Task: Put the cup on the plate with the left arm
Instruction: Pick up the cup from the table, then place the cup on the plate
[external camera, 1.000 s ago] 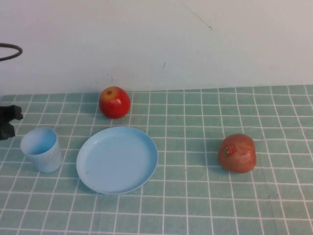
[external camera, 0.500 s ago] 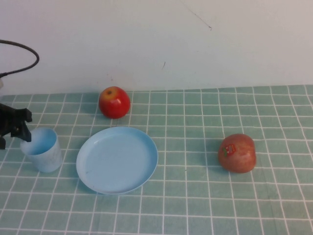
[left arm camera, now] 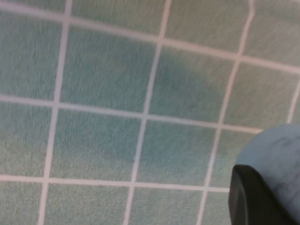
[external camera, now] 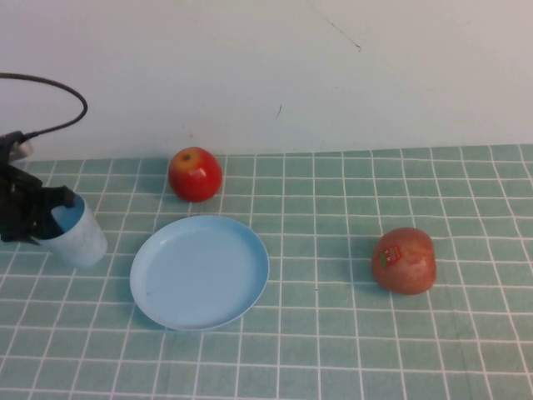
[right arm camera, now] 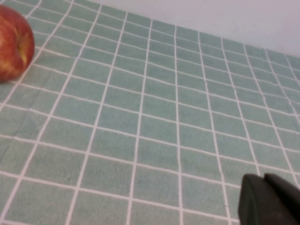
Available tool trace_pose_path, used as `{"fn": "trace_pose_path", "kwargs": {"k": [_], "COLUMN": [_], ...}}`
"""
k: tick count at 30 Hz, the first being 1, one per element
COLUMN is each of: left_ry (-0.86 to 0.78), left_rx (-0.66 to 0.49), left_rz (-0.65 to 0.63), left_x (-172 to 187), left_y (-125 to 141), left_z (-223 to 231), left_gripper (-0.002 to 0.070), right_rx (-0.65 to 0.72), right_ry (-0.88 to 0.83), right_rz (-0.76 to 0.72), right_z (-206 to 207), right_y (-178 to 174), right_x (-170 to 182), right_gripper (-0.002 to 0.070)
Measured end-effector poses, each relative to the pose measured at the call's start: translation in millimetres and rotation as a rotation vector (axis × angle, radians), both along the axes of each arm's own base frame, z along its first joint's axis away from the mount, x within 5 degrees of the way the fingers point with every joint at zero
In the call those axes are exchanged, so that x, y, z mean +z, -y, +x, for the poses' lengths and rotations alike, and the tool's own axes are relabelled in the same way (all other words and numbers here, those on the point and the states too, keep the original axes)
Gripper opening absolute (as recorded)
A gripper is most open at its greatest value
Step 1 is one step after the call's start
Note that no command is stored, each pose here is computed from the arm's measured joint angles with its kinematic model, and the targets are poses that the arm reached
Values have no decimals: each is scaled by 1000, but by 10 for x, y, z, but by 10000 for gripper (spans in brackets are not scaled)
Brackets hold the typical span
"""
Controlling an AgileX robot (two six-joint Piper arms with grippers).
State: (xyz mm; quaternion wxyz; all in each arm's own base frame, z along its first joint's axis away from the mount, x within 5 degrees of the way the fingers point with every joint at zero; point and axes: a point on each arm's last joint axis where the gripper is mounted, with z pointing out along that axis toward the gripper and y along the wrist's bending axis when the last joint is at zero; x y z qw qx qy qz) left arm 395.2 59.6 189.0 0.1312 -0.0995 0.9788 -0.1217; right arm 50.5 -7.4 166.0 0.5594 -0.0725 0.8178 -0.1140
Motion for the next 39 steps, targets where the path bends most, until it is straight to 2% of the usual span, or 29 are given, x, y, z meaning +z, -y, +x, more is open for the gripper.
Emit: {"fn": "trace_pose_path", "kwargs": {"k": [3, 6, 9, 13, 16, 19, 24, 30, 32, 39], "left_ry": [43, 99, 134, 99, 42, 17, 3, -55, -55, -36], "left_rx": [-32, -93, -186, -362, -465, -506, -520, -516, -507, -488], "left_rz": [-6, -12, -20, 7, 89, 186, 209, 218, 217, 212], "left_x": [252, 531, 727, 777, 711, 659, 530, 258, 195, 239], "left_y": [50, 211, 537, 1118, 1510, 1702, 1859, 1876, 1885, 1902], "left_z": [58, 83, 52, -51, -149, -200, -189, -108, -79, -26], "left_gripper": [34, 32, 31, 31, 30, 30, 30, 37, 68, 267], "right_rx": [0, 0, 0, 0, 0, 0, 0, 0, 0, 0], "right_ry": [0, 0, 0, 0, 0, 0, 0, 0, 0, 0], "right_rz": [0, 0, 0, 0, 0, 0, 0, 0, 0, 0], "right_z": [0, 0, 0, 0, 0, 0, 0, 0, 0, 0], "right_y": [0, 0, 0, 0, 0, 0, 0, 0, 0, 0], "right_x": [0, 0, 0, 0, 0, 0, 0, 0, 0, 0], "right_gripper": [-2, -2, -2, -2, -2, -2, -2, -2, -2, -2]}}
